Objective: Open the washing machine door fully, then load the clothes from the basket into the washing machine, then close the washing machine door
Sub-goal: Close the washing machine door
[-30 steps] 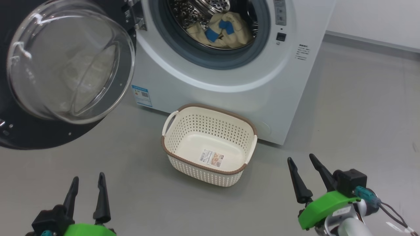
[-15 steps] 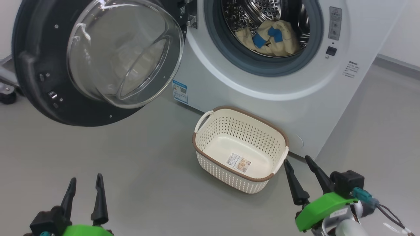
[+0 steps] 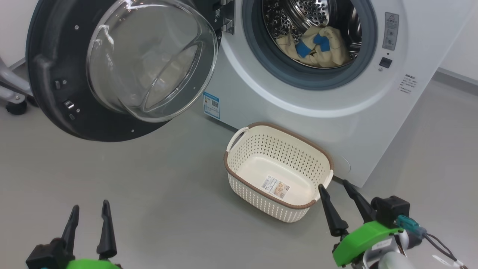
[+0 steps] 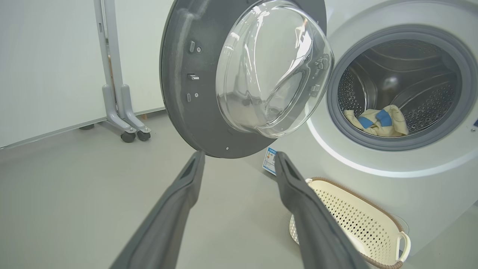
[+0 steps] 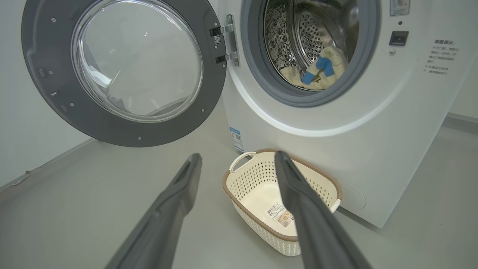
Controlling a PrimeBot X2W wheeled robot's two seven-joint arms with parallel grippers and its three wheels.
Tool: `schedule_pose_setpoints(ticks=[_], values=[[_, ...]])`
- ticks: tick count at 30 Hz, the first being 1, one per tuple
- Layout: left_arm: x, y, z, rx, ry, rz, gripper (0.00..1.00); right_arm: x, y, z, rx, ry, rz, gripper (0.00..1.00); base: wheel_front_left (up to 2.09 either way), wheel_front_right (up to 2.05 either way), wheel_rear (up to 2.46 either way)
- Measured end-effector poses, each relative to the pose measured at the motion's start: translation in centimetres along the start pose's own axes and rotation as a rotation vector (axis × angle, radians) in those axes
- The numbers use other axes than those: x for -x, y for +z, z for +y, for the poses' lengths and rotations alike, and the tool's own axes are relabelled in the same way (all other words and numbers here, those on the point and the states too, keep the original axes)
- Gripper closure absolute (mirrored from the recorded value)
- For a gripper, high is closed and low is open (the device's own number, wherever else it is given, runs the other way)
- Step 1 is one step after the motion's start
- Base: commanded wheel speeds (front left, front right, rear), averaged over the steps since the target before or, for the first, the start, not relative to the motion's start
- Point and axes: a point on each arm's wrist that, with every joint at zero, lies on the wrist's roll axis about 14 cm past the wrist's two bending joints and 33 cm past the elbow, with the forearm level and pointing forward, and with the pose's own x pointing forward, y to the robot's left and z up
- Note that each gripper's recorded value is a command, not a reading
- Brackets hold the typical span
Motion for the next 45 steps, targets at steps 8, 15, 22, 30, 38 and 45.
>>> schedule_pose_setpoints(ticks=[8, 15, 22, 30, 38, 45], values=[[-0.04, 0.35, 0.29, -0.003, 0.012, -0.009, 0.0, -0.14, -0.52, 0.26, -0.005, 0.011, 0.015, 0.0, 0.0, 0.0, 0.0], [-0.02, 0.4, 0.64, -0.011, 0.025, -0.009, 0.0, -0.41, -0.52, 0.39, -0.006, 0.018, 0.015, 0.0, 0.0, 0.0, 0.0], [-0.06, 0.21, 0.66, -0.009, 0.033, -0.002, 0.0, -0.75, -0.67, 0.41, -0.011, 0.024, 0.018, 0.0, 0.0, 0.0, 0.0], [-0.11, 0.26, 0.74, -0.006, 0.039, -0.005, 0.0, -0.7, -0.68, 0.31, -0.009, 0.021, 0.018, 0.0, 0.0, 0.0, 0.0], [-0.1, 0.45, 0.98, -0.01, 0.046, -0.012, 0.0, -0.66, -0.59, 0.3, -0.006, 0.02, 0.016, 0.0, 0.0, 0.0, 0.0], [-0.13, 0.51, 0.98, -0.007, 0.048, -0.014, 0.7, -0.65, -0.6, 0.3, -0.005, 0.02, 0.017, 0.0, 0.0, 0.0, 0.0]])
